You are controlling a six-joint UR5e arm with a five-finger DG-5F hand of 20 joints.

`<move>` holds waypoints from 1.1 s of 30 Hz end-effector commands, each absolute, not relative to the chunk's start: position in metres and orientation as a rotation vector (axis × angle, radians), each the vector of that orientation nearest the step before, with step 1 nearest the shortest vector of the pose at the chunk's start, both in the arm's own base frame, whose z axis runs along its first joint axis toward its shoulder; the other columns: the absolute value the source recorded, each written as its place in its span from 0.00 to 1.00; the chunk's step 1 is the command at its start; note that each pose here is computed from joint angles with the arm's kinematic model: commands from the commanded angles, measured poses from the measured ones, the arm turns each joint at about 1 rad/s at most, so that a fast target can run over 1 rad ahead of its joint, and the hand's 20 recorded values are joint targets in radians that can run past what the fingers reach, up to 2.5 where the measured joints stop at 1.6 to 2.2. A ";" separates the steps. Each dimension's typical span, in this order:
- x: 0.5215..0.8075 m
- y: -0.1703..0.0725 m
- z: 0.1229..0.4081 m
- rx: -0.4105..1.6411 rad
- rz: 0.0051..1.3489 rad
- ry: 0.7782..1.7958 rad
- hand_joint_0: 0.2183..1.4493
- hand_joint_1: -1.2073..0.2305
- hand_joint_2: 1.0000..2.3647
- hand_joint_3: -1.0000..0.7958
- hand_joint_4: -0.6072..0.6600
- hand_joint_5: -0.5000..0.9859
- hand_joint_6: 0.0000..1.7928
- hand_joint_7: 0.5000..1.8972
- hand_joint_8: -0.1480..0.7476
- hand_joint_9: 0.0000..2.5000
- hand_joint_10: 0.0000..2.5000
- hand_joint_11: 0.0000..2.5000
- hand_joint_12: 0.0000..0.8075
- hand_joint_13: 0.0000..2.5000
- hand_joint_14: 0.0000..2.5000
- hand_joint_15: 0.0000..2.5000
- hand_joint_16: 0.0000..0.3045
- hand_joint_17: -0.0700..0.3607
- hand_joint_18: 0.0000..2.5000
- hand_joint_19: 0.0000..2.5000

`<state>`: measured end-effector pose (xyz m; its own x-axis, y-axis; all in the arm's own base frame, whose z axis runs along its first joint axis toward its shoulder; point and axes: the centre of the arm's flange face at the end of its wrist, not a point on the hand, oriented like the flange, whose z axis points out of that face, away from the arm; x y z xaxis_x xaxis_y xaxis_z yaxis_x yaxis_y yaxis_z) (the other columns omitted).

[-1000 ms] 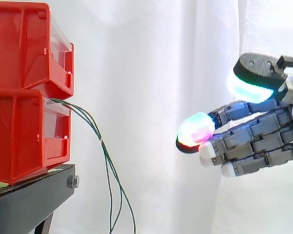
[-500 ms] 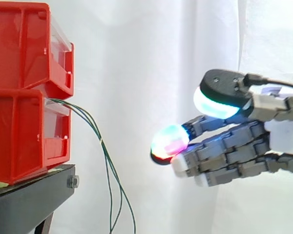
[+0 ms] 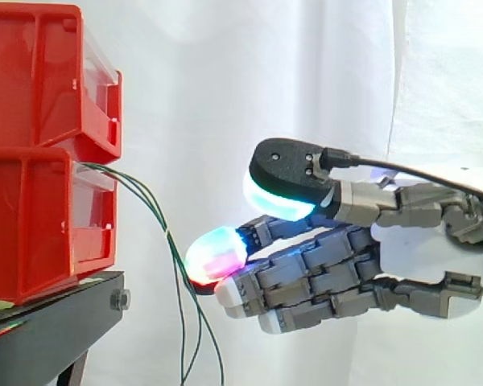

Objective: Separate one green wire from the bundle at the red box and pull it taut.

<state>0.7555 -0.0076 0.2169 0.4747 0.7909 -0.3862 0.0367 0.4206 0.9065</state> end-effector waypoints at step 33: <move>0.786 0.048 0.195 0.982 0.664 0.930 0.30 0.43 0.01 0.33 0.81 0.28 0.28 0.31 0.53 0.32 0.00 0.08 0.47 0.27 0.00 0.09 0.17 0.43 0.24 0.09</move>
